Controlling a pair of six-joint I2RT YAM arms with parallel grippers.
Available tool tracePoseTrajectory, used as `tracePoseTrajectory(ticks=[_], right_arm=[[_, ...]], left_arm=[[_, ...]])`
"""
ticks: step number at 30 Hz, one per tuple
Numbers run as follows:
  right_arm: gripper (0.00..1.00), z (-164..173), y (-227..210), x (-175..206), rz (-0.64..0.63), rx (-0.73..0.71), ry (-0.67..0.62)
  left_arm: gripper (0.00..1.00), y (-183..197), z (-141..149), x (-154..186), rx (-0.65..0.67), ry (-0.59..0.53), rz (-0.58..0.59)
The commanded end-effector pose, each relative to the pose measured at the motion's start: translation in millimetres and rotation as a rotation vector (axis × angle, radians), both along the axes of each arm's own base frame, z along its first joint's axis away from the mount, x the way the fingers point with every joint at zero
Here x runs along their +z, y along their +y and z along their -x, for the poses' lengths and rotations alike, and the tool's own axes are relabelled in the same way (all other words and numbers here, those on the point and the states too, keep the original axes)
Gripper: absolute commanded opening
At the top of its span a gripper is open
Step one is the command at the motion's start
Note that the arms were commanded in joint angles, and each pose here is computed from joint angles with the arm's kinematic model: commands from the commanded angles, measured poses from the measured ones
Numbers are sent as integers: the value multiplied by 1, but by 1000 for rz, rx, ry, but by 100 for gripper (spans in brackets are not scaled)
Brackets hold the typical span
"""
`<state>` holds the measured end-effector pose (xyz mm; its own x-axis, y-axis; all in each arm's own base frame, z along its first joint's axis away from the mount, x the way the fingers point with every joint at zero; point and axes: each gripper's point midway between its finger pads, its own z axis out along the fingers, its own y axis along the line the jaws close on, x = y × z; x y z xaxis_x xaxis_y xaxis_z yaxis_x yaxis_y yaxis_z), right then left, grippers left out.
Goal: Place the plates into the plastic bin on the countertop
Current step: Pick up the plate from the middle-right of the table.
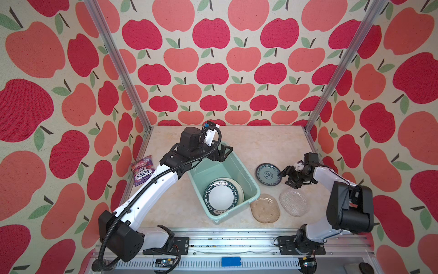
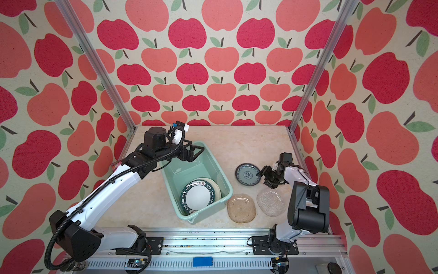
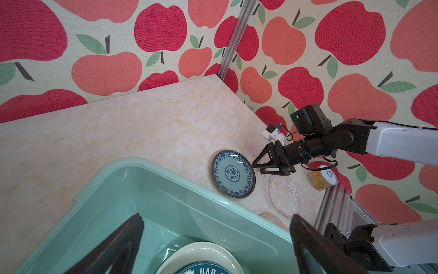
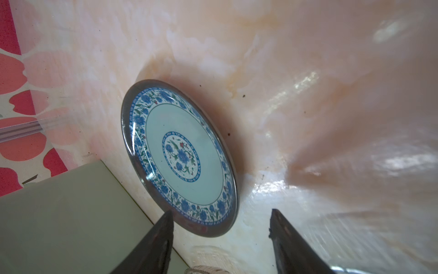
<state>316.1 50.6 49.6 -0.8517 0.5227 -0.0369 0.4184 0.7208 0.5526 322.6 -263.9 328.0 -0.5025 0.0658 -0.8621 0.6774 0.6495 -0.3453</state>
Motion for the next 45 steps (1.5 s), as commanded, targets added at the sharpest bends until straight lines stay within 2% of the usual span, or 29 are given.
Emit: tracePoseTrajectory(ticks=[1, 7, 19, 31, 41, 45], right_arm=[[63, -6, 4, -9, -40, -6, -19], [56, -10, 6, -21, -66, -5, -15], [36, -18, 13, -43, -124, -7, -16], [19, -28, 14, -42, -143, 15, -36], [4, -25, 10, -34, -140, 20, -60], [2, -24, 6, -21, -116, 41, -84]], left_arm=[[100, 3, 3, 10, 5, -25, -13], [97, 5, 12, 15, 8, -44, -27], [95, 15, 32, 33, 37, -23, 6], [93, 21, 40, 55, 89, -25, 22], [93, 14, 37, 36, 79, 10, 21], [92, 2, 30, 34, 56, 16, 31]])
